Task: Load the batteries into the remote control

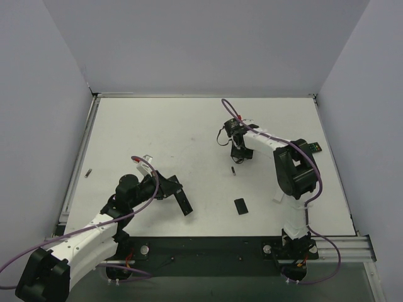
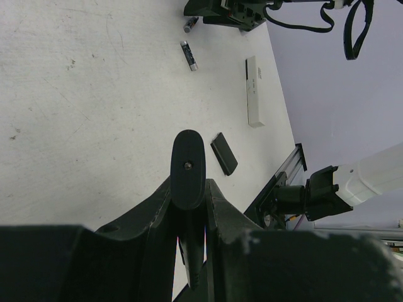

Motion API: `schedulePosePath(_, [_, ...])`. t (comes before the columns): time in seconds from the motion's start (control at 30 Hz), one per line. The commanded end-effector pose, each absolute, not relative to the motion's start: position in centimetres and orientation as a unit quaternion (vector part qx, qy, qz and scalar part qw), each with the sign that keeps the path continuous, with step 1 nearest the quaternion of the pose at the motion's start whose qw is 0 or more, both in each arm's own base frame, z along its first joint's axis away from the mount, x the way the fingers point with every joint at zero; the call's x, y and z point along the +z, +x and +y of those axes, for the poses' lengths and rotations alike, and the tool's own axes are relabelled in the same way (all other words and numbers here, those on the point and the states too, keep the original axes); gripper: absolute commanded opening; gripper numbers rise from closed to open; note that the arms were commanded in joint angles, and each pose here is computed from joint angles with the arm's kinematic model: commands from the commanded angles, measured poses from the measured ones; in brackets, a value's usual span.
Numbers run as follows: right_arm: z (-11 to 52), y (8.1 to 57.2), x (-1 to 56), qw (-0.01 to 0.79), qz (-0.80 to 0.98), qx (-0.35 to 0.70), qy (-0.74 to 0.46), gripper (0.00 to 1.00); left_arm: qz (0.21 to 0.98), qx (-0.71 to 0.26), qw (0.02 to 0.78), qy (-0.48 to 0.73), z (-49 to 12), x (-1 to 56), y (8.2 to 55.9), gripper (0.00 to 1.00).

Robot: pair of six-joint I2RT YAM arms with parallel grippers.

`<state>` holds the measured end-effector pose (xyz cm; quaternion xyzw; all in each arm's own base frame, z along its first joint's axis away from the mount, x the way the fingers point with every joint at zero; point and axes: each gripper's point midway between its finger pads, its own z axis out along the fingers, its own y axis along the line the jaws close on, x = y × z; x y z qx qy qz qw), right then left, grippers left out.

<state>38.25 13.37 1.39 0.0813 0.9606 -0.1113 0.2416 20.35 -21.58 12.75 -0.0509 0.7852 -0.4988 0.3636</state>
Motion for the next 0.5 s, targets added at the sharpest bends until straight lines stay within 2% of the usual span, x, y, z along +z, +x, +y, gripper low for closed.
schedulePosePath(0.0, [12.6, 37.1, 2.1, 0.217, 0.963, -0.113, 0.117, 0.38, 0.757, -0.523, 0.390, -0.034, -22.1, 15.7, 20.9, 0.00])
schedulePosePath(0.47, [13.8, 35.4, 0.1, 0.168, 0.967, -0.065, 0.181, 0.30, 0.757, -0.524, 0.389, -0.040, -22.0, 15.7, 20.9, 0.00])
